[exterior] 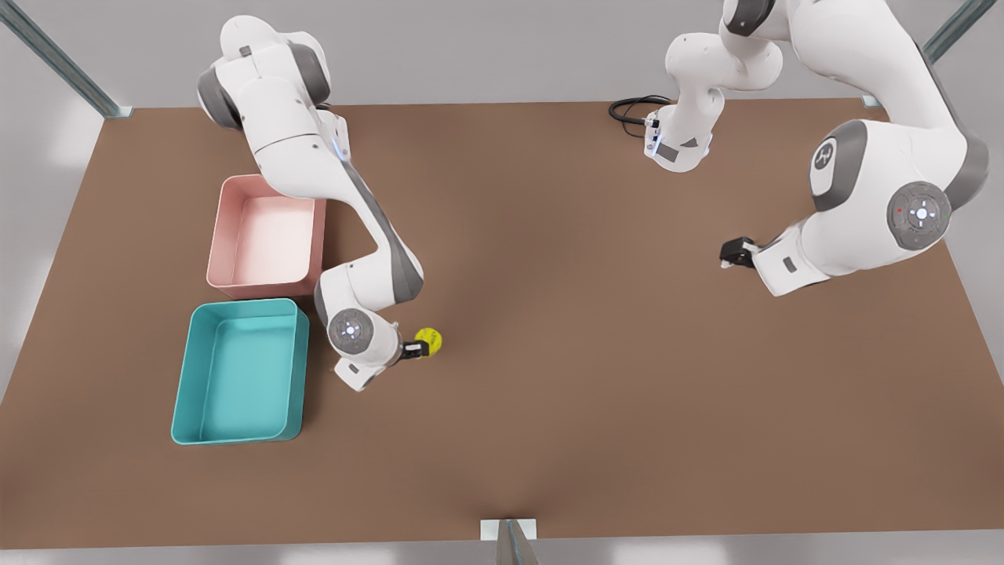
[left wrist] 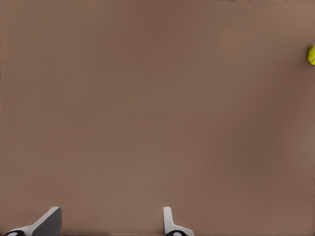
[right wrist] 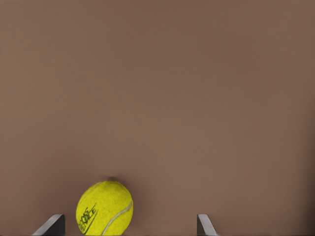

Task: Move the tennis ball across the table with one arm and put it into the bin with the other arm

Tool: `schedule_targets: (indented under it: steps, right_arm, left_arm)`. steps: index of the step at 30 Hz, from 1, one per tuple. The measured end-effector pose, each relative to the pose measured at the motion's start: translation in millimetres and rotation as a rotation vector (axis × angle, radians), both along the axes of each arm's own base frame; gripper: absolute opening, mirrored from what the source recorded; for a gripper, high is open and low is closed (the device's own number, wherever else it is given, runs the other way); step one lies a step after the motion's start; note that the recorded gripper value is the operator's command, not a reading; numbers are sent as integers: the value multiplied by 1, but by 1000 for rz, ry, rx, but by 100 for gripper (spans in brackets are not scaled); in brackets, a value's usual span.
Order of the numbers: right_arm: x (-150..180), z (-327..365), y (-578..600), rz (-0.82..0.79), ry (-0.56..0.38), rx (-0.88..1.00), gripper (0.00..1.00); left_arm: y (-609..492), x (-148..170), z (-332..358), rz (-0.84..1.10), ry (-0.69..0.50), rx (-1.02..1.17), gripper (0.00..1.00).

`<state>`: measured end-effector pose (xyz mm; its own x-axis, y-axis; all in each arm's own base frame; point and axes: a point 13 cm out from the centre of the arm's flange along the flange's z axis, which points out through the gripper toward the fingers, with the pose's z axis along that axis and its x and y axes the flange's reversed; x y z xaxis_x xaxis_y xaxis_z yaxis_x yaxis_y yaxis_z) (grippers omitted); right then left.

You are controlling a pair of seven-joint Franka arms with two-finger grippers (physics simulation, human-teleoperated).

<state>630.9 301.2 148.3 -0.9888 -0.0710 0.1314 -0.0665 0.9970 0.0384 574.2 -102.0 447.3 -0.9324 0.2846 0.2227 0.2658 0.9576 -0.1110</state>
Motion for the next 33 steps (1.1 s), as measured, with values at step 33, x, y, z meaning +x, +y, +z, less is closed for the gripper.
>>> schedule_targets:
  steps: [33]
  right_arm:
    - [-52, -92, 40, -164, -67, -17, 100]
  left_arm:
    - [4, 1, -17, 456, 52, 141, 100]
